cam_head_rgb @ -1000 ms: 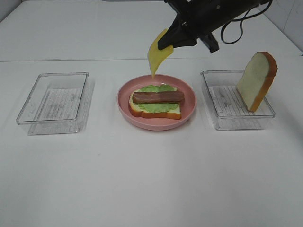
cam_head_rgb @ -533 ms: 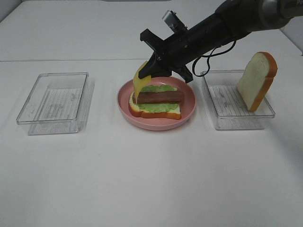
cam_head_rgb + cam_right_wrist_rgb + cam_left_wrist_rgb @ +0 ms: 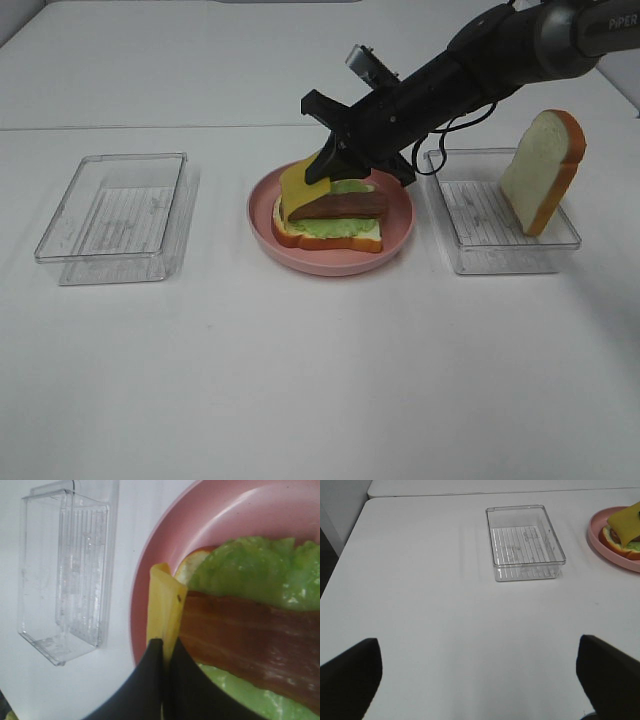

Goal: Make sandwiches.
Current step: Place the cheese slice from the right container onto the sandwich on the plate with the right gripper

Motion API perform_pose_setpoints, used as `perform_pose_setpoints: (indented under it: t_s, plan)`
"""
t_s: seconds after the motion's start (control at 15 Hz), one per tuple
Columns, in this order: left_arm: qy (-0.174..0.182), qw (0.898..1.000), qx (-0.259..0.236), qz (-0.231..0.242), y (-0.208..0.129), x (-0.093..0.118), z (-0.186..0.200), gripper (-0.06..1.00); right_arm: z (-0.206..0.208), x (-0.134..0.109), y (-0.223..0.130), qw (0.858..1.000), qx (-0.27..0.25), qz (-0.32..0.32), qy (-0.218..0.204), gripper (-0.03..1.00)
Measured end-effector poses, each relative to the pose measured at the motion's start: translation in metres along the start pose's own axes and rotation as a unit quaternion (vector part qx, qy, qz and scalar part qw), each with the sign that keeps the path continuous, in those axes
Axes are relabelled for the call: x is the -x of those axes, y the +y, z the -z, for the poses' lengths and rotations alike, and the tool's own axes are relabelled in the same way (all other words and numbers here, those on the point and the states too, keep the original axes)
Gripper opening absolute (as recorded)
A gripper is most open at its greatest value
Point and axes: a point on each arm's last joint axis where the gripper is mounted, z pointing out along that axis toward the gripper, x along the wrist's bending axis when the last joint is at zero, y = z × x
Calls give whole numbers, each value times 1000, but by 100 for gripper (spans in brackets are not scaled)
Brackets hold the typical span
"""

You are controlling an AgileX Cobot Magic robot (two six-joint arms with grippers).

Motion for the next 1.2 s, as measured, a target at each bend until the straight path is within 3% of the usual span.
perform_pose_setpoints:
  t_s: [0.6,0.87,1.0,1.2]
  plan:
    - [0,1000,0,0,0,0,0,97,8,6,9,995,0,58,-85,2]
    - [0,1000,0,0,0,0,0,97,9,8,7,994,-8,56,-96,2]
    - [0,1000,0,0,0,0,0,97,9,8,6,994,-14,57,-97,7]
    - [0,1000,0,0,0,0,0,97,14,4,5,994,-16,24,-102,73]
